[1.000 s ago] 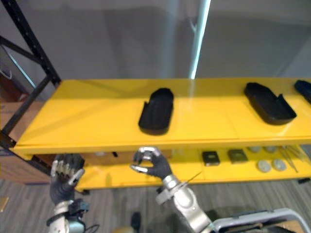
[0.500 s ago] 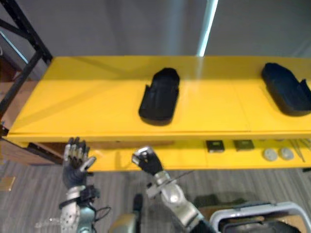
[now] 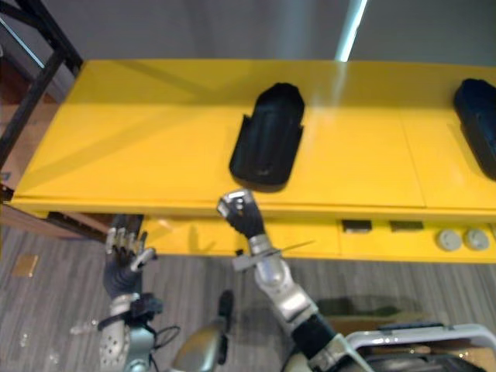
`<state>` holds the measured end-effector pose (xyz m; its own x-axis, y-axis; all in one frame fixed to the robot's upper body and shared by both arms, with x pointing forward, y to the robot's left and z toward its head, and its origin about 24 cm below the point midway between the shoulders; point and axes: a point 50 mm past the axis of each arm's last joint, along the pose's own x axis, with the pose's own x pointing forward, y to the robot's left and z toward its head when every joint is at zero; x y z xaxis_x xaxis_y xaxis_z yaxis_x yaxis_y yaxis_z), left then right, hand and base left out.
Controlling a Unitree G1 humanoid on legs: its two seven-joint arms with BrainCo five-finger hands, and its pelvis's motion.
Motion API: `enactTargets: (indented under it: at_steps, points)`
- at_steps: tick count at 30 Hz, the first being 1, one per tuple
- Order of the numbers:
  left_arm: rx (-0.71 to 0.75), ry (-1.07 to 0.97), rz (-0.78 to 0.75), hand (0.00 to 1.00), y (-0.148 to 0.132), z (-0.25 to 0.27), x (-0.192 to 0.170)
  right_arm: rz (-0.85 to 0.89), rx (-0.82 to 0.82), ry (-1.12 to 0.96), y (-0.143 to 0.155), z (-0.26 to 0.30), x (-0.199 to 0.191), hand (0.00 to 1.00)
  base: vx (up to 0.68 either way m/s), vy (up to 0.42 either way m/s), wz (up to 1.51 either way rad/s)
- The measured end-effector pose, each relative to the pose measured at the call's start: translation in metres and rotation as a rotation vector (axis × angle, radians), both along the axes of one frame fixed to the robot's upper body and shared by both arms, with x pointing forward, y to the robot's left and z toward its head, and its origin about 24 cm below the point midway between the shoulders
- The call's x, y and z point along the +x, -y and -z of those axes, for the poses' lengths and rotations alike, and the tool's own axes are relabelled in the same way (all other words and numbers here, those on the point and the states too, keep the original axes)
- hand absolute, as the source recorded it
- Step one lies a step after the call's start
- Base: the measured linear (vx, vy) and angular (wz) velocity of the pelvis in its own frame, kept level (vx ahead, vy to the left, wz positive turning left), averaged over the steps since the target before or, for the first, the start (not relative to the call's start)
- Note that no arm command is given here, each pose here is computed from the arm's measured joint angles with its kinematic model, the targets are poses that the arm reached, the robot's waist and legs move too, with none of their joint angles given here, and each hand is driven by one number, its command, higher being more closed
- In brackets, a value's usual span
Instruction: Walk over and take plastic housings, then place them on the shelf
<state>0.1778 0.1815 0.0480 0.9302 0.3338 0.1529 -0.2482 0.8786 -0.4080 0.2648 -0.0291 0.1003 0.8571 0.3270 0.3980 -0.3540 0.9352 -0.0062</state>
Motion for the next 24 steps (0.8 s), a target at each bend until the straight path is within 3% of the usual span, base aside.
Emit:
enactTargets:
  at_steps: [12,24]
  points:
    - [-0.001,-0.006,-0.008,0.0,-0.002,0.001,-0.001,0.071,-0.006,-0.03,0.006,0.002,0.009,1.0,-0.03,-0.007,-0.01]
    - [-0.033,0.02,-0.041,0.0,-0.009,-0.003,0.003,0.25,-0.053,0.01,0.017,-0.012,0.049,1.0,0.0,0.0,0.01]
